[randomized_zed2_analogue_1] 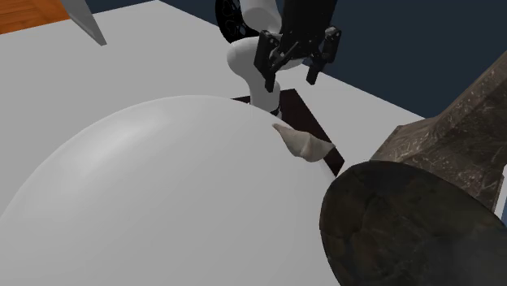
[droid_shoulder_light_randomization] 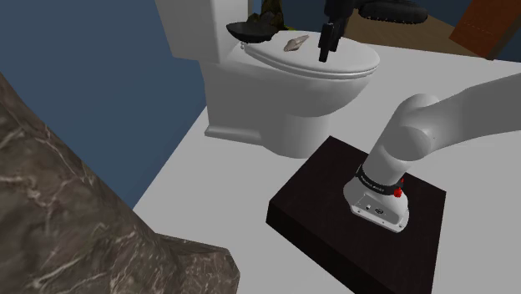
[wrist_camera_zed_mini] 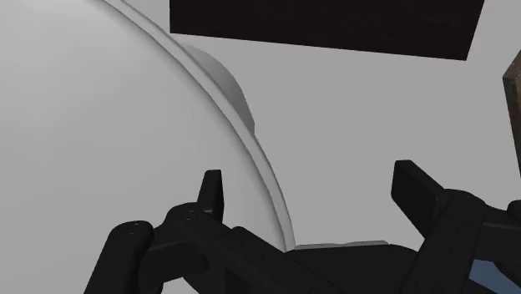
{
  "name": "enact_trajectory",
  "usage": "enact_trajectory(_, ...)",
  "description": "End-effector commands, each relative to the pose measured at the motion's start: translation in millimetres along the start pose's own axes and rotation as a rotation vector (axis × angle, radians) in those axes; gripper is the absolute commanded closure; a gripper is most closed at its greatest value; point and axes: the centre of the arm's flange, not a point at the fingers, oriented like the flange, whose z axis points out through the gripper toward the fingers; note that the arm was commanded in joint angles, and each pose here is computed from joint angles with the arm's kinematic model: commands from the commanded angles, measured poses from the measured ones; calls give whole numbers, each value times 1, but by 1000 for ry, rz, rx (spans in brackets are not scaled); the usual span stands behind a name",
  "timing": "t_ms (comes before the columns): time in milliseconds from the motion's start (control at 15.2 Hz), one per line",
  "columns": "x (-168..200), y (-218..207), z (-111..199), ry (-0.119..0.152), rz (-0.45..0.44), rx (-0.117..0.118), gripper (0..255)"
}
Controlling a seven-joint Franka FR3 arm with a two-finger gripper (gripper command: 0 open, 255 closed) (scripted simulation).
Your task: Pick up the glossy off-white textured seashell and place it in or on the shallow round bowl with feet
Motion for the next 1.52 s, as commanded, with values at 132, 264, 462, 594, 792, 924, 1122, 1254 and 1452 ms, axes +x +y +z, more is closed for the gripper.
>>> enact_trajectory(132,23,13,-6,-11,-78,-10,0)
enact_trajectory(264,46,24,-13,-23,-156,-20,0)
enact_trajectory(462,83,38,-22,-40,-272,-35,0)
enact_trajectory(594,109,44,-28,-51,-350,-45,0)
enact_trajectory(792,136,48,-34,-63,-430,-55,0)
enact_trajectory(924,135,49,-23,-63,-430,-55,0)
enact_trajectory(1122,134,50,-7,-63,-430,-55,0)
enact_trajectory(1254,134,51,6,-63,-430,-55,0)
enact_trajectory(1452,134,51,6,-63,-430,-55,0)
